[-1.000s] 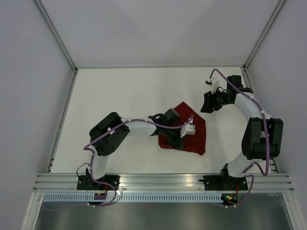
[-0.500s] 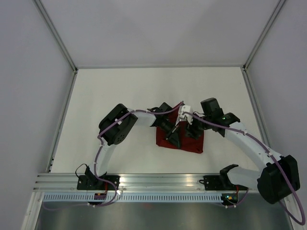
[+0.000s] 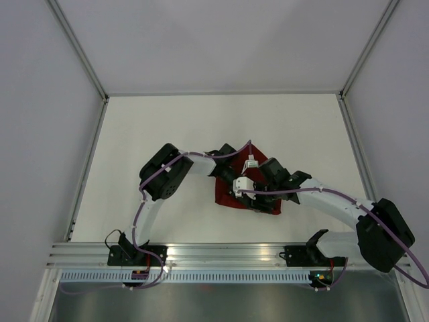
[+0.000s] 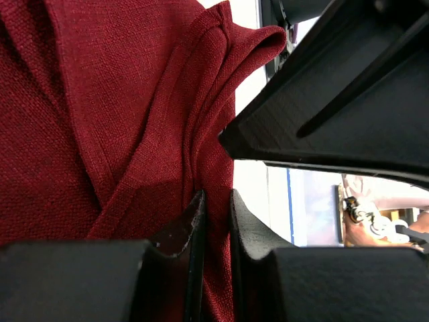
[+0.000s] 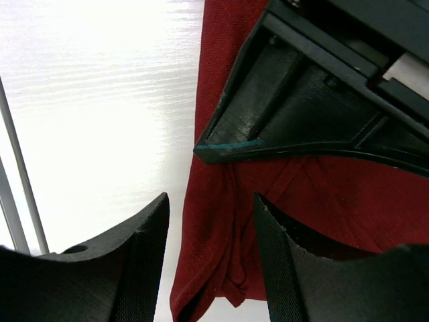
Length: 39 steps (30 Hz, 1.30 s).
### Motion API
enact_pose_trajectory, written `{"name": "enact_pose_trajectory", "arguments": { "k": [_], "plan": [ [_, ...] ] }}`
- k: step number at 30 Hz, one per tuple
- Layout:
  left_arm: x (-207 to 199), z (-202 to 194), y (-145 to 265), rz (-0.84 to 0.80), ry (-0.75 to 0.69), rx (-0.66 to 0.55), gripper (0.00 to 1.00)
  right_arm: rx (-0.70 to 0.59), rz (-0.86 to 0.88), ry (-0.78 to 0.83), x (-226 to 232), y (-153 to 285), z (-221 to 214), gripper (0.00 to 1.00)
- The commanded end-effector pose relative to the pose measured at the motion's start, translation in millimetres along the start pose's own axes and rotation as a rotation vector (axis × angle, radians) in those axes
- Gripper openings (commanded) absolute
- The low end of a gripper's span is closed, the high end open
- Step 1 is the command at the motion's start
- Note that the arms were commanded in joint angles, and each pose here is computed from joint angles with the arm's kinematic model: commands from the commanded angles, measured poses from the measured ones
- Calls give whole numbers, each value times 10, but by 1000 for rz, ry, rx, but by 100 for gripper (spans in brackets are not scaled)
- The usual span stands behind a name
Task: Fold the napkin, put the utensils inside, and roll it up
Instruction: Roll the napkin with the utensil
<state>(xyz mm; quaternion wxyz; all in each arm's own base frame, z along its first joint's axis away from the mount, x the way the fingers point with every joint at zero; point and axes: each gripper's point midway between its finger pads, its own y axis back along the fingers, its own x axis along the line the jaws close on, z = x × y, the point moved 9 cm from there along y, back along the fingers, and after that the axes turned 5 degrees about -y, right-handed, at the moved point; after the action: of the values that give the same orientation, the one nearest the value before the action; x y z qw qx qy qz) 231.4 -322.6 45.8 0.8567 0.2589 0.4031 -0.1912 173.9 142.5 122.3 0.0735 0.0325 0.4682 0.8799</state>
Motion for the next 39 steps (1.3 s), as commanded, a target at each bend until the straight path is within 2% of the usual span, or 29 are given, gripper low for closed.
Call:
{"name": "enact_pose_trajectory", "arguments": {
  "k": [1,22,24,27,30,34,36,39],
  "plan": [
    [279,-303,27,108,99,27,2,-5,-6,54,-18,-35,26,59],
    [319,-286,110,119,93,-3,2,26,16,78,55,-341,-217,57],
    [318,-284,110,116,91,-4,2,28,8,81,40,-366,-225,54],
    [298,-259,124,113,76,-8,2,36,16,75,43,-401,-248,39],
    [273,-210,148,114,54,-16,3,50,39,71,56,-399,-254,30],
    [202,-100,205,134,8,-33,11,80,108,60,71,-385,-217,15],
    [159,-19,259,161,-18,-47,18,110,173,36,116,-388,-238,13],
    [137,67,356,211,-42,-74,22,128,226,20,123,-394,-220,9]
  ]
}}
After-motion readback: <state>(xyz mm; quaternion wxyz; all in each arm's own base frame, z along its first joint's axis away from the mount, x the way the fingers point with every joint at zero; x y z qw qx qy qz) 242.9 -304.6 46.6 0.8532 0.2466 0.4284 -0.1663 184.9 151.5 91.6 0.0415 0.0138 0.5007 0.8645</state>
